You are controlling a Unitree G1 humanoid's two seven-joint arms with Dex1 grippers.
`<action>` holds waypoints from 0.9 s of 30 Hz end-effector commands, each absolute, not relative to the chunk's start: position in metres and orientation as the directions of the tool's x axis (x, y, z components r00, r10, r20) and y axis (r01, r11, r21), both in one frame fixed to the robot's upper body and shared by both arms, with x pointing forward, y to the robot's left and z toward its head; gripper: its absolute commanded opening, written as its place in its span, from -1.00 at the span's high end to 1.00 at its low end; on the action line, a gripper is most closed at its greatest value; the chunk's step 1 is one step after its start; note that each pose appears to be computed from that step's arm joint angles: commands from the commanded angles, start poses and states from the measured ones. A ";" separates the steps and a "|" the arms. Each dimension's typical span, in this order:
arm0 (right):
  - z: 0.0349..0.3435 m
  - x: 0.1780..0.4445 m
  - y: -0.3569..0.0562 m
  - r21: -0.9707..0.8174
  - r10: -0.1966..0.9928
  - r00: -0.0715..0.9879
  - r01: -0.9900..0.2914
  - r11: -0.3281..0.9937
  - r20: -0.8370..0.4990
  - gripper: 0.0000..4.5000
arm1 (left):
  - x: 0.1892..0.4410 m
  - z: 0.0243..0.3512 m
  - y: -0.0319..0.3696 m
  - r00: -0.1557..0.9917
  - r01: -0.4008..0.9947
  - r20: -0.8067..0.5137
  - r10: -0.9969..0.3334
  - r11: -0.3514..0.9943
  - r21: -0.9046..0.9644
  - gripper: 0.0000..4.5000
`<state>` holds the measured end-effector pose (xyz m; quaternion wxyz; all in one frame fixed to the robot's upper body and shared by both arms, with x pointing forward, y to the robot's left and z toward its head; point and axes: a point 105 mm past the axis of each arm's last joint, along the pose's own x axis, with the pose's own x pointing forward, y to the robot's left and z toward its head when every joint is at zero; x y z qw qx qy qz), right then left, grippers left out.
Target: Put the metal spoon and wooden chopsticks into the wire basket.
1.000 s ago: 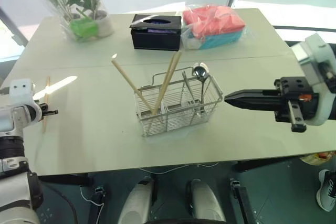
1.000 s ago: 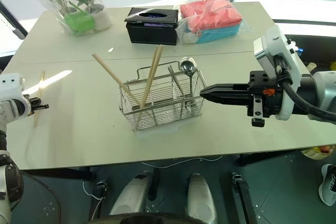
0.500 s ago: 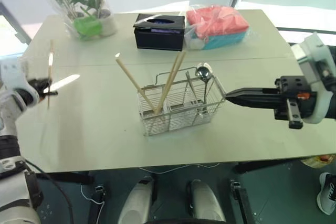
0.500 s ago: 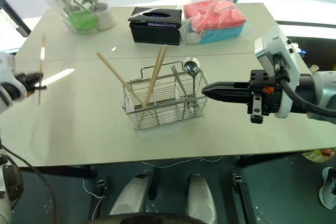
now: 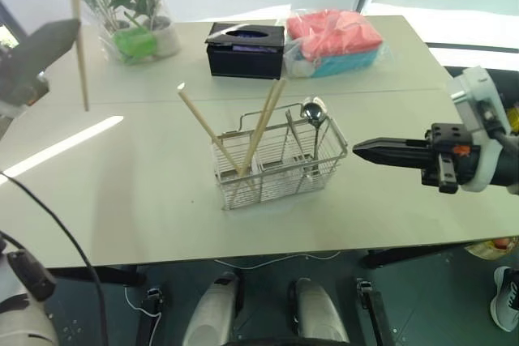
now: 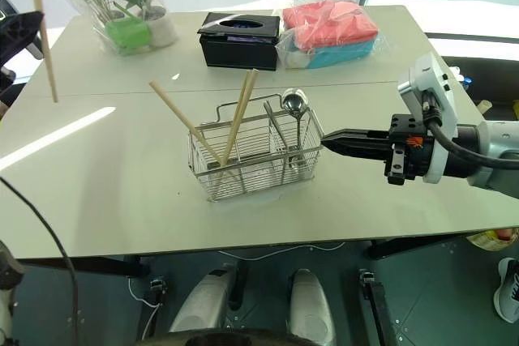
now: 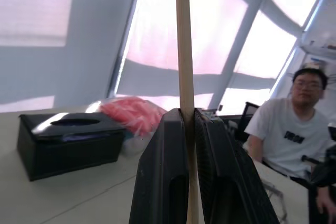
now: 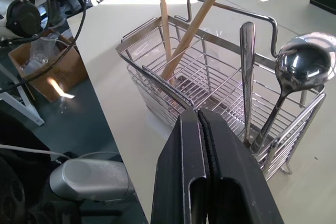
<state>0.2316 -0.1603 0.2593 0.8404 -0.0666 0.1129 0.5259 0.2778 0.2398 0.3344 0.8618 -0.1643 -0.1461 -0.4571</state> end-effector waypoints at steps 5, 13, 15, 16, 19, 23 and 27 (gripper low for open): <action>0.264 0.236 -0.159 -0.020 0.881 0.420 -0.904 0.426 -0.220 1.00 | 0.271 0.334 0.190 0.445 0.887 0.457 -0.770 0.448 -0.109 0.97; 0.262 0.242 -0.155 -0.017 0.891 0.404 -0.912 0.409 -0.209 1.00 | 0.280 0.318 0.162 0.400 0.910 0.494 -0.772 0.398 -0.115 0.97; 0.262 0.244 -0.155 -0.016 0.892 0.401 -0.913 0.407 -0.207 1.00 | 0.284 0.310 0.155 0.389 0.917 0.494 -0.778 0.377 -0.129 0.97; 0.262 0.245 -0.155 -0.016 0.893 0.400 -0.914 0.406 -0.207 1.00 | 0.287 0.306 0.152 0.390 0.917 0.492 -0.779 0.375 -0.133 0.97; 0.261 0.245 -0.154 -0.015 0.893 0.399 -0.914 0.405 -0.206 1.00 | 0.297 0.294 0.145 0.394 0.916 0.487 -0.780 0.377 -0.137 0.97; 0.263 0.241 -0.154 -0.015 0.893 0.399 -0.914 0.405 -0.207 1.00 | 0.307 0.288 0.136 0.380 0.922 0.499 -0.779 0.363 -0.135 0.97; 0.267 0.235 -0.152 -0.012 0.897 0.392 -0.917 0.398 -0.206 1.00 | 0.316 0.283 0.127 0.367 0.927 0.501 -0.784 0.350 -0.131 0.97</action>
